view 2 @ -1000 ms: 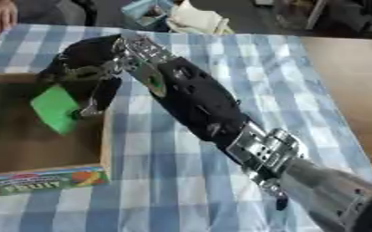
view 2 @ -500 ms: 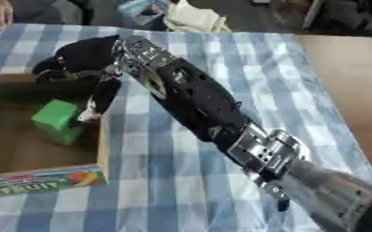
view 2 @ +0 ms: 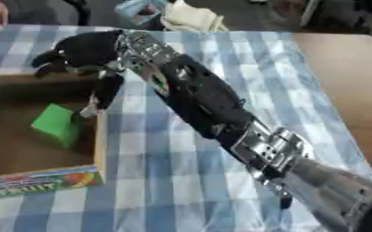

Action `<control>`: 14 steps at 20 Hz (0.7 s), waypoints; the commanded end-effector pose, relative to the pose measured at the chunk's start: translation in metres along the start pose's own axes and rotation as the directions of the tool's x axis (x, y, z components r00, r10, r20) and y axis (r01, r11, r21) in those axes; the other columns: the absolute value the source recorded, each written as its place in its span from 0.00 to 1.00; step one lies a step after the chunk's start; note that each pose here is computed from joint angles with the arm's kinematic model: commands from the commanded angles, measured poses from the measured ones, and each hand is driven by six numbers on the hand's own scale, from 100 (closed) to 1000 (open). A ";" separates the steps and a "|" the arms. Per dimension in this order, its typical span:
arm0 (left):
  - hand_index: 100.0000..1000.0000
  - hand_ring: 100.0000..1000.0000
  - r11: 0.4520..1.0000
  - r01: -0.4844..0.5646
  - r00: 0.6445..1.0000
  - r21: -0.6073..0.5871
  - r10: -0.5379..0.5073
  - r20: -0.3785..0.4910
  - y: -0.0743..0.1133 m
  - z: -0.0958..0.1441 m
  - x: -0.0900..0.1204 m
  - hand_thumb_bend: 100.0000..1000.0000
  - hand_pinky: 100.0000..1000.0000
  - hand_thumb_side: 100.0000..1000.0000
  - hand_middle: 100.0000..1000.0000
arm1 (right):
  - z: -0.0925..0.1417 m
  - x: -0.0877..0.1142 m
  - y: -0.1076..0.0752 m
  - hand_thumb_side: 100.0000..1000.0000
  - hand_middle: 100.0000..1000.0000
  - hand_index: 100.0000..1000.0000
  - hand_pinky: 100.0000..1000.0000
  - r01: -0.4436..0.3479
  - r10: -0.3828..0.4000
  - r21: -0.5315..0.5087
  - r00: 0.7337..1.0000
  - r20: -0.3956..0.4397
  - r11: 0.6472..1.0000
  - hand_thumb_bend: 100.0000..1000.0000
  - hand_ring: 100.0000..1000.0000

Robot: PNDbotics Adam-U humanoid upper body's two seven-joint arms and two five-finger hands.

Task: Pick up objects on the table and place them in the box.

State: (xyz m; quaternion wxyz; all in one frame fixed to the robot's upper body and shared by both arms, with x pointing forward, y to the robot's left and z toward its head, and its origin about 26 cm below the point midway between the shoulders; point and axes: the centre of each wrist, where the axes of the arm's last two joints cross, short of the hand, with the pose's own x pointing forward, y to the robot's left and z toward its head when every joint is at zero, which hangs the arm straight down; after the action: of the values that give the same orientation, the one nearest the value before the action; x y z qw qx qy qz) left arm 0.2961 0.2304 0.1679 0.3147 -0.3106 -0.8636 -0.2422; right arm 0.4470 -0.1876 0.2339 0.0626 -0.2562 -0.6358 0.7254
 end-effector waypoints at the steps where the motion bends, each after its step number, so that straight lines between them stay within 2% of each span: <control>1: 0.68 0.47 1.000 0.012 1.000 -0.015 -0.012 0.020 0.002 -0.001 0.007 0.00 0.66 0.58 0.44 | 0.022 -0.017 -0.023 0.63 0.99 1.00 0.86 0.041 -0.046 -0.100 0.998 -0.041 0.994 0.12 0.81; 2: 0.67 0.47 1.000 0.012 1.000 -0.016 -0.011 0.018 0.002 -0.001 0.007 0.00 0.66 0.58 0.44 | 0.029 -0.021 -0.025 0.62 0.99 1.00 0.85 0.080 -0.086 -0.129 0.995 -0.049 0.988 0.10 0.80; 3: 0.67 0.47 1.000 0.012 1.000 -0.016 -0.012 0.016 0.002 0.000 0.007 0.00 0.66 0.58 0.44 | 0.034 -0.024 -0.027 0.59 0.97 1.00 0.82 0.120 -0.129 -0.155 0.990 -0.049 0.981 0.00 0.78; 8: 0.67 0.47 0.999 0.036 0.999 -0.001 -0.036 -0.019 0.004 0.008 0.007 0.00 0.66 0.58 0.44 | 0.073 -0.028 -0.049 0.53 0.92 1.00 0.76 0.315 -0.330 -0.299 0.944 -0.002 0.901 0.00 0.75; 11: 0.67 0.47 0.998 0.060 0.997 0.023 -0.059 -0.049 0.005 0.014 0.008 0.00 0.66 0.58 0.44 | 0.098 -0.021 -0.062 0.52 0.90 1.00 0.74 0.388 -0.402 -0.343 0.915 0.031 0.856 0.00 0.73; 14: 0.67 0.47 0.994 0.088 0.992 0.058 -0.083 -0.090 0.007 0.019 0.008 0.00 0.66 0.58 0.44 | 0.124 -0.010 -0.066 0.50 0.86 1.00 0.70 0.457 -0.475 -0.393 0.878 0.057 0.798 0.00 0.70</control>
State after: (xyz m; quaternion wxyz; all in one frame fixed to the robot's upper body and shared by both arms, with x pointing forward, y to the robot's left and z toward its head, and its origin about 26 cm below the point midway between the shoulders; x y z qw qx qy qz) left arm 0.2899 0.2449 0.1538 0.3552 -0.2699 -0.8640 -0.2336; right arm 0.3970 -0.2818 0.2815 0.2167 -0.1096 -0.7989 0.5502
